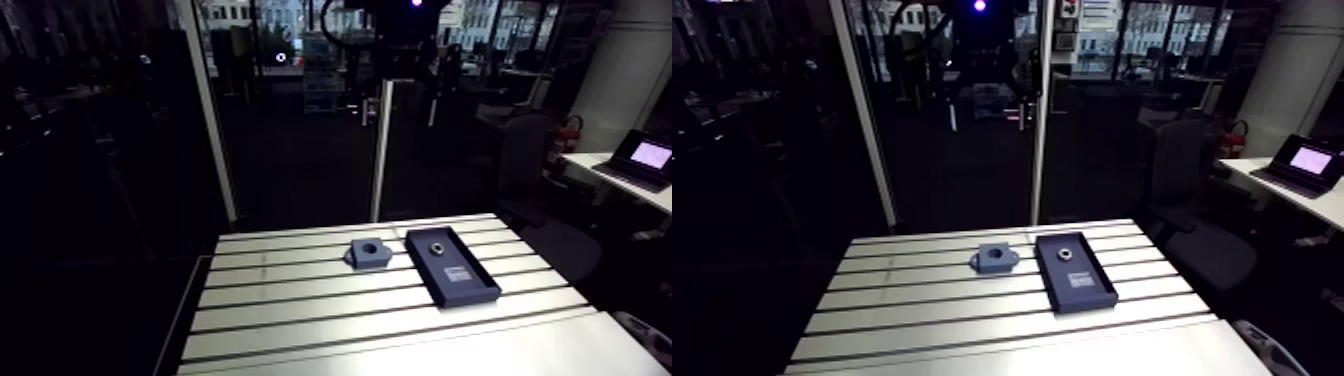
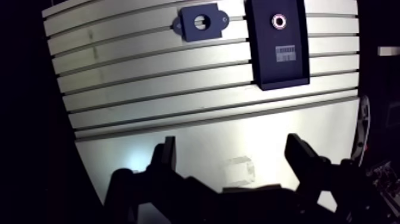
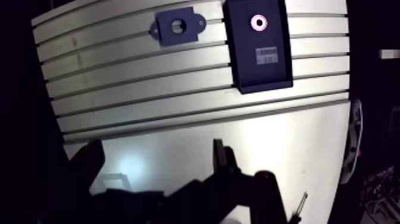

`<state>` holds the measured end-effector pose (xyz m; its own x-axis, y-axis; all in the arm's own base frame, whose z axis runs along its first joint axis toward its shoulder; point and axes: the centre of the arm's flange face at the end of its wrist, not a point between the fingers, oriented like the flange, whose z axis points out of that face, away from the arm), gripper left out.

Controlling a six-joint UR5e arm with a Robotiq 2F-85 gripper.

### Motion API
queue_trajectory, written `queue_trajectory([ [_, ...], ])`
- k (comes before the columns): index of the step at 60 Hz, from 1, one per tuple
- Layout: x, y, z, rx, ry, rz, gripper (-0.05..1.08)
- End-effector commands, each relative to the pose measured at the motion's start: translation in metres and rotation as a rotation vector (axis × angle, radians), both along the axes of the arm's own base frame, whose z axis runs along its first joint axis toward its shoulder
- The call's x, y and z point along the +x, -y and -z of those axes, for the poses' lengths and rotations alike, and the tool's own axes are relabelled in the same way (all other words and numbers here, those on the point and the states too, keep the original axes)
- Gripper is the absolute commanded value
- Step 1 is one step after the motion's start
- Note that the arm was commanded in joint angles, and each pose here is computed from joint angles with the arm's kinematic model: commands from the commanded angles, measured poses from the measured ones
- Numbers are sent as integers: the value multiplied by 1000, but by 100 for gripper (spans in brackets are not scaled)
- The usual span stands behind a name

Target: Pick up the bearing and press it into the housing until flush.

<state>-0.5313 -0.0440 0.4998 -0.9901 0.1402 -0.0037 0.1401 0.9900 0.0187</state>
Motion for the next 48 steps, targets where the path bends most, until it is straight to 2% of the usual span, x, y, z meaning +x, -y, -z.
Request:
queue_trajectory([
  [1,0,1,-1,-5,-3,0,0],
  [22,-1,0,0,-1,-1,-2,0],
  [37,-2,-2,0,12,1,-2,0],
  [48,-4,-4,2,13,6,-21,0],
])
